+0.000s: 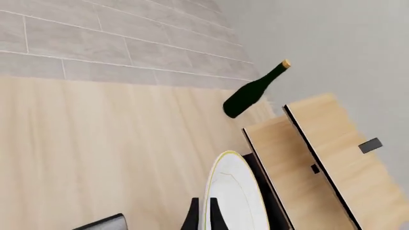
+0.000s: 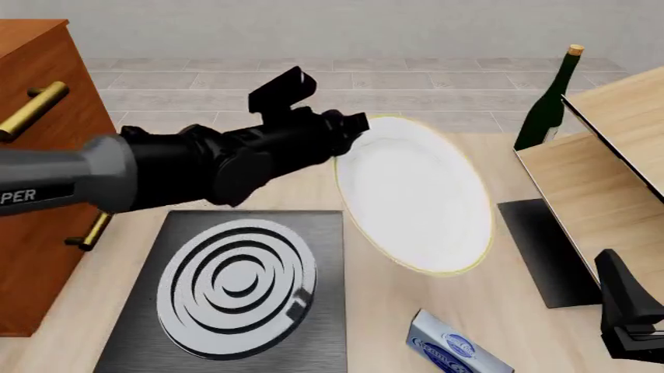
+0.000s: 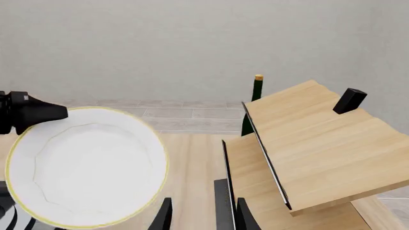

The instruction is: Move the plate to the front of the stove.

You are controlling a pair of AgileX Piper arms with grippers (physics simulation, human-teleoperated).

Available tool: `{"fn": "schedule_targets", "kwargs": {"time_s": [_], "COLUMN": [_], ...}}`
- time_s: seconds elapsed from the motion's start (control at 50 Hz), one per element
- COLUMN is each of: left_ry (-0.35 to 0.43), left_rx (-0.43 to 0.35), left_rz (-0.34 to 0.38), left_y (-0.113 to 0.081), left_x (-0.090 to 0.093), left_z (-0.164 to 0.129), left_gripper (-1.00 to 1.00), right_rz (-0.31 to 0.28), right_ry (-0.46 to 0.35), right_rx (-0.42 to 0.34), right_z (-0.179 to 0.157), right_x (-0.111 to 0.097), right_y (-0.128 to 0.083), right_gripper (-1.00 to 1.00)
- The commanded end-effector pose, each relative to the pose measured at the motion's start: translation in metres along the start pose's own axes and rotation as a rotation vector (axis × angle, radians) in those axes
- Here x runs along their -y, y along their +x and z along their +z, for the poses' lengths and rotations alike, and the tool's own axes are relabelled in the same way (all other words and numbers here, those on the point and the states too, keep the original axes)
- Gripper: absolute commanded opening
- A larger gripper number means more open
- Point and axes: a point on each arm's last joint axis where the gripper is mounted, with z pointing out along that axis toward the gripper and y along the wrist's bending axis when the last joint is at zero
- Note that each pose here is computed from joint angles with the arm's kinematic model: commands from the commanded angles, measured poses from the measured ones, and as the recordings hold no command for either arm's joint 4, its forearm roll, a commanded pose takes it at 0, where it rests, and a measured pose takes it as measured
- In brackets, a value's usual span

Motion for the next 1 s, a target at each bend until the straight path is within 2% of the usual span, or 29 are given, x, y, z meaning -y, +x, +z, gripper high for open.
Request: {"fn": "schedule_targets", "kwargs": {"time_s": [0.02, 0.18, 0.3, 0.36, 0.38, 0.48, 0.52, 0.6, 0.76, 0.78, 0.92, 1.0], "left_ry": [0.015, -0.002, -0.043, -0.068, -0.096, -0.166, -0.196, -0.234, -0.333, -0.342, -0.367, -0.390], "left_rx": [0.096, 0.207, 0.268, 0.303, 0.330, 0.378, 0.384, 0.421, 0.489, 0.497, 0.503, 0.505], "left_rz": [-0.013, -0.004, 0.000, -0.013, 0.005, -0.009, -0.042, -0.052, -0.144, -0.173, -0.206, -0.258], "left_y": [-0.031, -0.061, -0.078, -0.086, -0.094, -0.106, -0.107, -0.114, -0.121, -0.119, -0.118, -0.111], "left_x": [0.004, -0.007, -0.022, -0.032, -0.040, -0.066, -0.080, -0.096, -0.145, -0.154, -0.172, -0.195], "left_z": [-0.035, -0.063, -0.076, -0.083, -0.088, -0.093, -0.091, -0.097, -0.104, -0.102, -0.095, -0.084], "left_gripper": [-1.00, -1.00, -1.00, -1.00, -1.00, -1.00, -1.00, -1.00, -1.00, -1.00, -1.00, -1.00], "right_rz": [0.000, 0.000, 0.000, 0.000, 0.000, 0.000, 0.000, 0.000, 0.000, 0.000, 0.000, 0.000], "right_ry": [0.000, 0.000, 0.000, 0.000, 0.000, 0.000, 0.000, 0.000, 0.000, 0.000, 0.000, 0.000], "right_rx": [0.000, 0.000, 0.000, 0.000, 0.000, 0.000, 0.000, 0.000, 0.000, 0.000, 0.000, 0.000], "right_z": [0.000, 0.000, 0.000, 0.000, 0.000, 0.000, 0.000, 0.000, 0.000, 0.000, 0.000, 0.000], "right_x": [0.000, 0.000, 0.000, 0.000, 0.000, 0.000, 0.000, 0.000, 0.000, 0.000, 0.000, 0.000], "right_y": [0.000, 0.000, 0.000, 0.000, 0.000, 0.000, 0.000, 0.000, 0.000, 0.000, 0.000, 0.000], "right_gripper": [1.00, 1.00, 1.00, 1.00, 1.00, 1.00, 1.00, 1.00, 1.00, 1.00, 1.00, 1.00]}}
